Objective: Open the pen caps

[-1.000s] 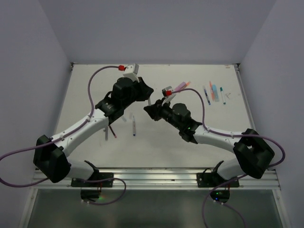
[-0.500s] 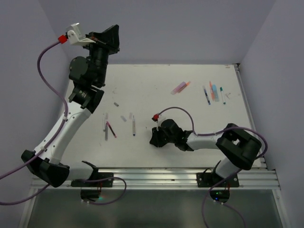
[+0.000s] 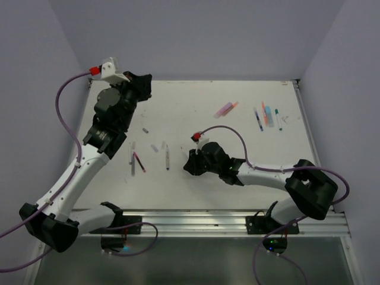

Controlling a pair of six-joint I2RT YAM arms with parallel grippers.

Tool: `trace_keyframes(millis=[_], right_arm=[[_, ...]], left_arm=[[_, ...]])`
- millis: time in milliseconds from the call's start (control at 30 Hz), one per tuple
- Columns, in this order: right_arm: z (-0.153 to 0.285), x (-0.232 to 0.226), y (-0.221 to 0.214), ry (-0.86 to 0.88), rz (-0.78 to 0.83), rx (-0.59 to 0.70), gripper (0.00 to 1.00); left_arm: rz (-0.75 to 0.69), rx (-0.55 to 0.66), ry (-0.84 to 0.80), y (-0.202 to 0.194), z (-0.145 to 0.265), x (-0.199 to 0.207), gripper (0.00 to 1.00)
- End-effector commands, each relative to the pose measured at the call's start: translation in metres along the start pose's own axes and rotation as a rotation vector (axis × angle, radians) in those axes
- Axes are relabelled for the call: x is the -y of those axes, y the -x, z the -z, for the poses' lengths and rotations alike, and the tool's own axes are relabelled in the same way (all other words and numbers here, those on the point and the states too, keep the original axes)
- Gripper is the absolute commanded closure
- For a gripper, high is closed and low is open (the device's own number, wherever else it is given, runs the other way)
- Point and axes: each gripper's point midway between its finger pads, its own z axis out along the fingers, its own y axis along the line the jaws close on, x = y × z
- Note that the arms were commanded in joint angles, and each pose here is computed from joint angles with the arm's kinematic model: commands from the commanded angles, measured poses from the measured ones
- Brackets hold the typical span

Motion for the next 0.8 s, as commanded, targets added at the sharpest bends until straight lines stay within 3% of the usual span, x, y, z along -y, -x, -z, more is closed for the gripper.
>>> trace_keyframes(millis=[0,33,300,767], right_arm=[[0.0,0.001,0.028,-0.065,-0.07,0.077,1.0],[-0.001,0.003,0.029,-0.079,-0.08,0.079,1.0],[-0.034,0.006,0.026,-0.134,-0.173,0.034,1.0],[-0.064,0.005,0.009,-0.171,-0.193,-0.024,1.0]], left_arm=[[-0.068,-0.251,0.098,-0.077,0.027,-0.045,1.0],[-0.088,-0.323,0.138,-0.107,0.037,-0.064,1.0],[-0.145,-0.573,0.274,-0.202,0.082,-0.129,1.0],[-0.192,-0.816,0.522,-0.279,0.116,-0.21,0.91]])
